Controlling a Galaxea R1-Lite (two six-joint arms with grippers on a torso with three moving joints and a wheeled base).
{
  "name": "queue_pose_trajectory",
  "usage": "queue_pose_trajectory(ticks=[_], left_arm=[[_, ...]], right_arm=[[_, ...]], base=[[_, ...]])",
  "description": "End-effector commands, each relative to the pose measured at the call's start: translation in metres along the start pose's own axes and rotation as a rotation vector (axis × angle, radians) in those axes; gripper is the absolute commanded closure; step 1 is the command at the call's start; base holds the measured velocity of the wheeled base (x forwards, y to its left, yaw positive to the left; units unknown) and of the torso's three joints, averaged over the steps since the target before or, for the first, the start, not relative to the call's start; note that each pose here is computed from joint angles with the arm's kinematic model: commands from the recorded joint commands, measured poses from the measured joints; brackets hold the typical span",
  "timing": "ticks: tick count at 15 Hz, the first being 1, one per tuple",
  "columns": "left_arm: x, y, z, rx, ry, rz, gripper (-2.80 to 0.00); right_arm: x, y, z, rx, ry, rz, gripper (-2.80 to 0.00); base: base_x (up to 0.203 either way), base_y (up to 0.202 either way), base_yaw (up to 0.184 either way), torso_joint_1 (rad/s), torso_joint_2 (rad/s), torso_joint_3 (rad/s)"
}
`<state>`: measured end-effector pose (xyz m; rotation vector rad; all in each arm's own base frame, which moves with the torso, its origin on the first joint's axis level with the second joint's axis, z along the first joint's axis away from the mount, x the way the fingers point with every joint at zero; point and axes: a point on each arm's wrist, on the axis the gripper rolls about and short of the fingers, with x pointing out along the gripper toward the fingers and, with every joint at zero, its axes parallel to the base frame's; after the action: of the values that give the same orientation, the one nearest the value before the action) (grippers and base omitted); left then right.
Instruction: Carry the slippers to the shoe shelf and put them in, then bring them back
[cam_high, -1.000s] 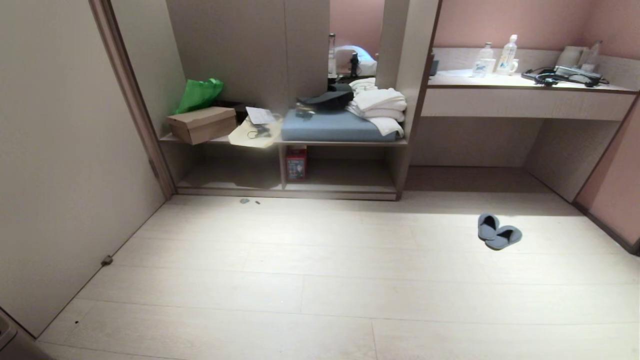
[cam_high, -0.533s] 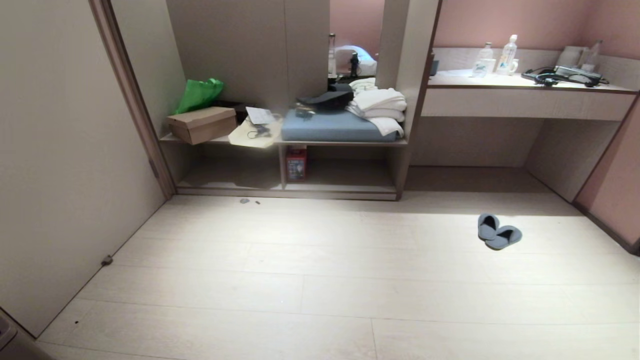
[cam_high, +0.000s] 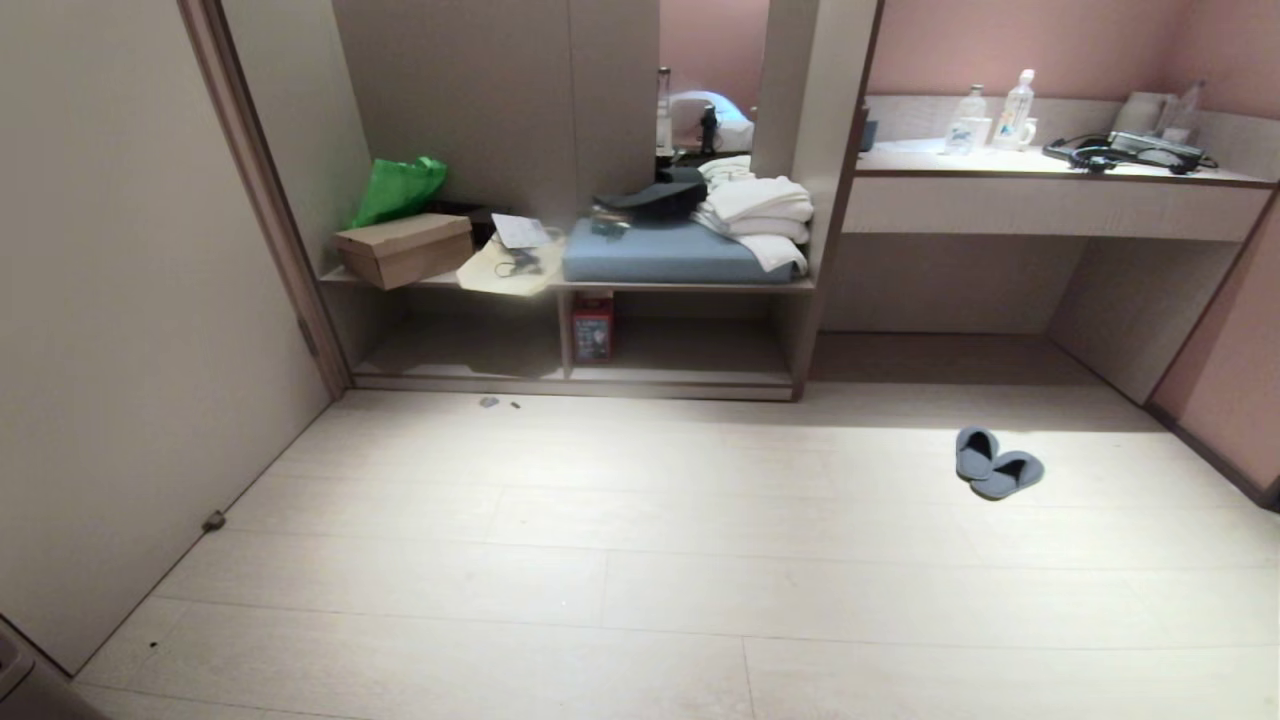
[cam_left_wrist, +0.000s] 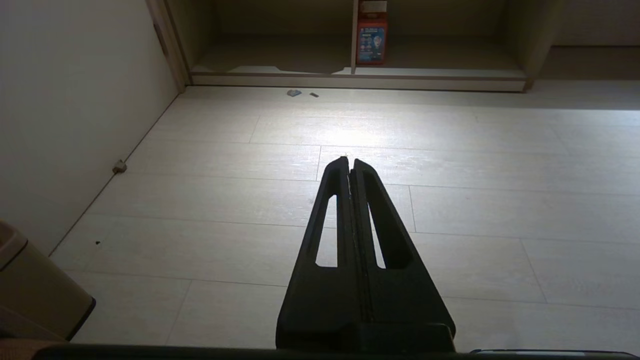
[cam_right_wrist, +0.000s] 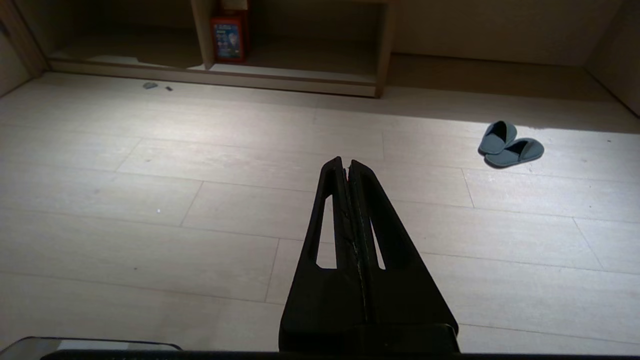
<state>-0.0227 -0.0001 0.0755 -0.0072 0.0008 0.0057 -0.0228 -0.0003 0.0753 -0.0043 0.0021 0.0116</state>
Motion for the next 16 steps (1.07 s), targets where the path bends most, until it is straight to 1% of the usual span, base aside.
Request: queue_pose_trajectory(ticks=[1,16], left_arm=[[0.0001,0.0,0.0,0.0,0.001,0.0,0.0],[0.0,0.0,0.0003,0.0,0.0,0.0,0.0]], right_arm=[[0.0001,0.0,0.0,0.0,0.001,0.001,0.0],[0.0001,0.0,0.0,0.001,0.001,-0.001,0.0]], base=[[0.0,0.0,0.0,0.0,0.0,0.0],[0.0,0.0,0.0,0.0,0.0,0.0]])
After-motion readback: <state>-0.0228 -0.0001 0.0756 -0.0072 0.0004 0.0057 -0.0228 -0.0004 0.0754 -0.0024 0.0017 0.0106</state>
